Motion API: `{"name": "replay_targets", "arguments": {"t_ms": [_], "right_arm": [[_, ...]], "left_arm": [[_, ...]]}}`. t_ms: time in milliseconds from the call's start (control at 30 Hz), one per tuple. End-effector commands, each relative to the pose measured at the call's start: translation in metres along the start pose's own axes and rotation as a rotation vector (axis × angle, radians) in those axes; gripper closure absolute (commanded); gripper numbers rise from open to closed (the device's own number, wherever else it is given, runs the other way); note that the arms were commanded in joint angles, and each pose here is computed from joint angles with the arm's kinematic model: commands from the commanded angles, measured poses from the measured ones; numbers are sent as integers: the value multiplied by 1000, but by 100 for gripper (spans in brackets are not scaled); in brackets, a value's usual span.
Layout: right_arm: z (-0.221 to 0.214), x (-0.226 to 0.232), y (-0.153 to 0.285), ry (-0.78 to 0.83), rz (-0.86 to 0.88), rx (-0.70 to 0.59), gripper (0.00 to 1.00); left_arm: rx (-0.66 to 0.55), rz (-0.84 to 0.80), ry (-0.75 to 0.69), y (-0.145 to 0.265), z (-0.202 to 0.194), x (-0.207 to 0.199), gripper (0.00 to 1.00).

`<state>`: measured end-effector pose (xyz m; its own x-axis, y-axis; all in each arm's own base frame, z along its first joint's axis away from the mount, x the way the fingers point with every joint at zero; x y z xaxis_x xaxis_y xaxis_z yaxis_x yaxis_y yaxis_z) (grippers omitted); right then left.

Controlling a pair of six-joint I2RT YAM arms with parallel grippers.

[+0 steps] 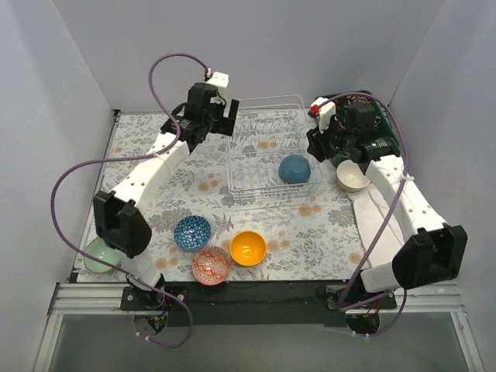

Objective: Load the bowls into the dish rack

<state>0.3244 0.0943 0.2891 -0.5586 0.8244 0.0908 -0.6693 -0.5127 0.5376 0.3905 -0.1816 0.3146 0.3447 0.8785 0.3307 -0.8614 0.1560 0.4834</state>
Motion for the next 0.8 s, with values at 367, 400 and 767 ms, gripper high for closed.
{"name": "replay_targets", "arguments": {"t_ms": [367, 400, 767], "right_arm": [[-101, 195, 61, 797, 799, 200, 43], [-111, 207, 63, 849, 847, 209, 43], [-145, 244, 26, 980, 929, 295, 46]], "left_arm": [[24, 89, -12, 180, -115, 71, 7], [30, 97, 7, 185, -120, 75, 7], [50, 170, 108, 225, -147, 89, 7]]}}
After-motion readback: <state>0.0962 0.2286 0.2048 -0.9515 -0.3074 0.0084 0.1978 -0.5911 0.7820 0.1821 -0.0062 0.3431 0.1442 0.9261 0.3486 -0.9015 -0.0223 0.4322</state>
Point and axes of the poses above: each gripper's point midway between its finger pads, its own y axis back along the fingers, its own x axis along the line the jaws close on, z = x × y, the point moved 10 cm from there along y, back along the fingers, and after that the axes turned 15 degrees about -y, right-handed, at the moved point
